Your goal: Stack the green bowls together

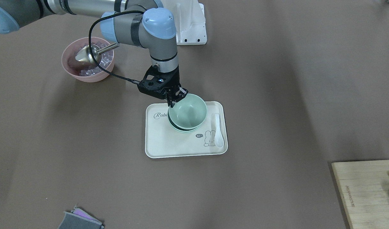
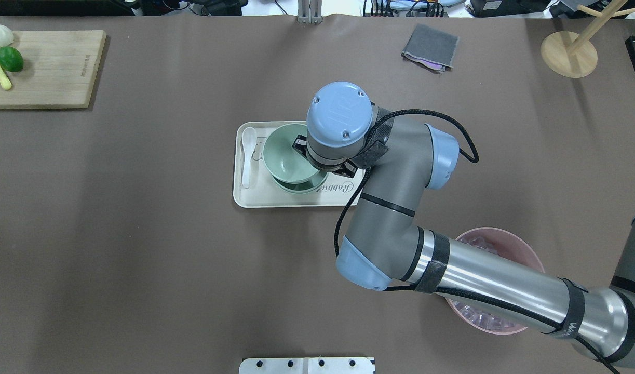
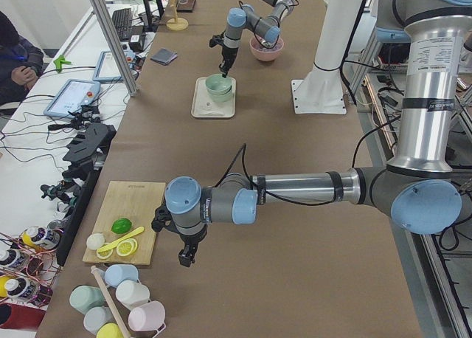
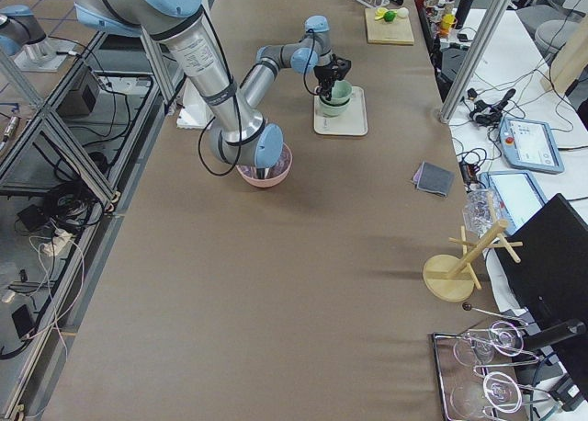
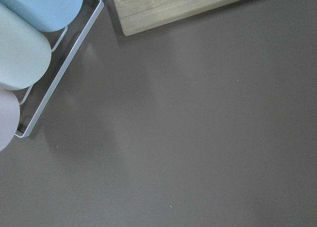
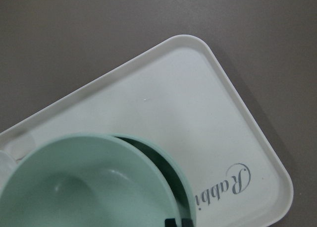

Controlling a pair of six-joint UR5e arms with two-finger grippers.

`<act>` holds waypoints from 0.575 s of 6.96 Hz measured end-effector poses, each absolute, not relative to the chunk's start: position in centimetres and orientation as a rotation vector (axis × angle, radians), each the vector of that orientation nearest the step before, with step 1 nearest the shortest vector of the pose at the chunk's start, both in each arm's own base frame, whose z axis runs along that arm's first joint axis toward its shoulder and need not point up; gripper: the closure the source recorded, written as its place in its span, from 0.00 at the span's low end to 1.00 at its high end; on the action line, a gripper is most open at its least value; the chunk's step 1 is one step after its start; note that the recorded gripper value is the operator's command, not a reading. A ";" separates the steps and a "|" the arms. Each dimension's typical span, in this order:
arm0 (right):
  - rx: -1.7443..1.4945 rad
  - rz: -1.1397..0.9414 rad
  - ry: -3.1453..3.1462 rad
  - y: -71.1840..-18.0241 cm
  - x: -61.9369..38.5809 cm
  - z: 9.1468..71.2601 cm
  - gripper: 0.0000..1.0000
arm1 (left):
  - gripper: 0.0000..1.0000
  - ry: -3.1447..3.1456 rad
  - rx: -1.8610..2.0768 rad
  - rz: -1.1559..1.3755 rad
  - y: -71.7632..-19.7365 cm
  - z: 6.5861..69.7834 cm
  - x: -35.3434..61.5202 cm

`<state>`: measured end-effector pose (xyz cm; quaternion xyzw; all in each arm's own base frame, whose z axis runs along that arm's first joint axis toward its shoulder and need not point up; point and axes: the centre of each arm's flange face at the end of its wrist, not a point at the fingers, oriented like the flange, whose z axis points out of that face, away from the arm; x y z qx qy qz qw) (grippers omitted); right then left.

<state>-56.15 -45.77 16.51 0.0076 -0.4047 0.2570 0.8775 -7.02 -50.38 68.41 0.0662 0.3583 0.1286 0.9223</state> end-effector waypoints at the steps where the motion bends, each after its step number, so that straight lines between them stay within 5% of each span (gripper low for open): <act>1: 0.014 0.534 -0.839 -45.6 -56.3 16.9 1.00 | 0.00 0.737 0.135 0.263 -50.3 68.5 -7.0; 4: 0.011 0.534 -0.825 -45.5 -56.4 17.9 1.00 | 0.00 0.739 0.137 0.265 -50.2 68.4 -6.9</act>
